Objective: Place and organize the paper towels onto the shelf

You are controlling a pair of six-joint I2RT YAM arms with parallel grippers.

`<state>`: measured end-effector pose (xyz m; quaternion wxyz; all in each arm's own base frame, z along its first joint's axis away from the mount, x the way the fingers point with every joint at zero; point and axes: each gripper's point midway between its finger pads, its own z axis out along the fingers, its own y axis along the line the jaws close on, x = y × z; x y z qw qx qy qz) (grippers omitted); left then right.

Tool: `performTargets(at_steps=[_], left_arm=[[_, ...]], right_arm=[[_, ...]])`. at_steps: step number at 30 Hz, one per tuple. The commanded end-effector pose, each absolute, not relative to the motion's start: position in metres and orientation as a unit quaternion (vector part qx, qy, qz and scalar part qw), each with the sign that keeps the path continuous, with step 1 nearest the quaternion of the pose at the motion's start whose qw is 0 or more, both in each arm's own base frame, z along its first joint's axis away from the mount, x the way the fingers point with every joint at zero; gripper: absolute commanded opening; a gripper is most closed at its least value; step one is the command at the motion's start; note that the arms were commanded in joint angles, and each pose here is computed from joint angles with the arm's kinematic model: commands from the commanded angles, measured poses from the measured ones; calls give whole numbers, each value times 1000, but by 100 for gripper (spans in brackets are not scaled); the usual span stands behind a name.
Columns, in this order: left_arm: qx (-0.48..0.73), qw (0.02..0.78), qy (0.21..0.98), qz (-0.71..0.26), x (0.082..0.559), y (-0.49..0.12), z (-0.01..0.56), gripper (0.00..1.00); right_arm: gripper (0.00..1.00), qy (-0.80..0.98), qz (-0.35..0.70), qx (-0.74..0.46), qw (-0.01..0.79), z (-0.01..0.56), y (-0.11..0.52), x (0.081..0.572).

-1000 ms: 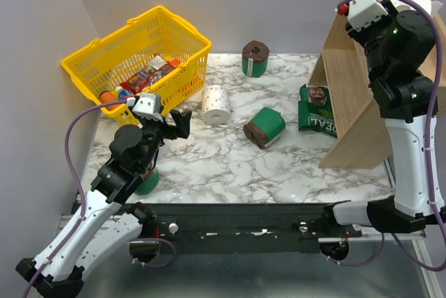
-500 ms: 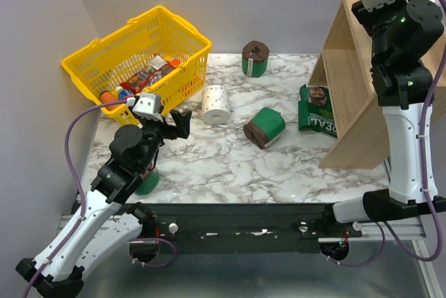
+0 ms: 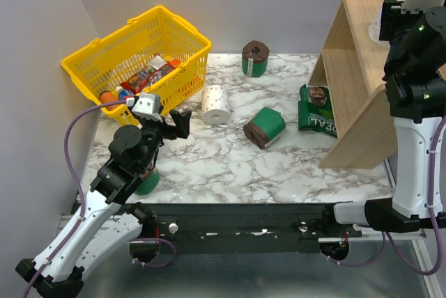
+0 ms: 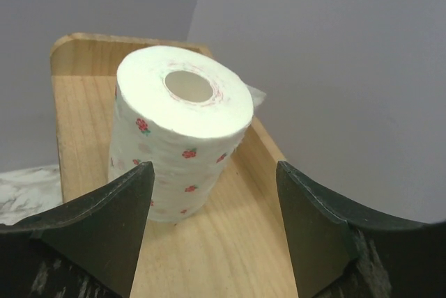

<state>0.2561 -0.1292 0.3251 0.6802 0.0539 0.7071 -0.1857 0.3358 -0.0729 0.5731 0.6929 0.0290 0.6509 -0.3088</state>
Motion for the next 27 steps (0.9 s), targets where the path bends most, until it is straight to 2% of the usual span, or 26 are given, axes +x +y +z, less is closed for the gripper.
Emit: performTargets(at_steps=[1, 9, 17, 27], left_arm=[[59, 684, 701, -194, 252, -131, 330, 99], [58, 686, 698, -196, 250, -130, 332, 99], [58, 687, 697, -197, 250, -130, 332, 99], [60, 688, 696, -199, 250, -131, 334, 99]], right_arm=[[78, 704, -231, 58, 669, 535, -69, 342], [74, 718, -191, 58, 666, 522, -68, 354], [69, 709, -215, 71, 668, 520, -83, 385], [69, 689, -212, 49, 692, 527, -82, 425]])
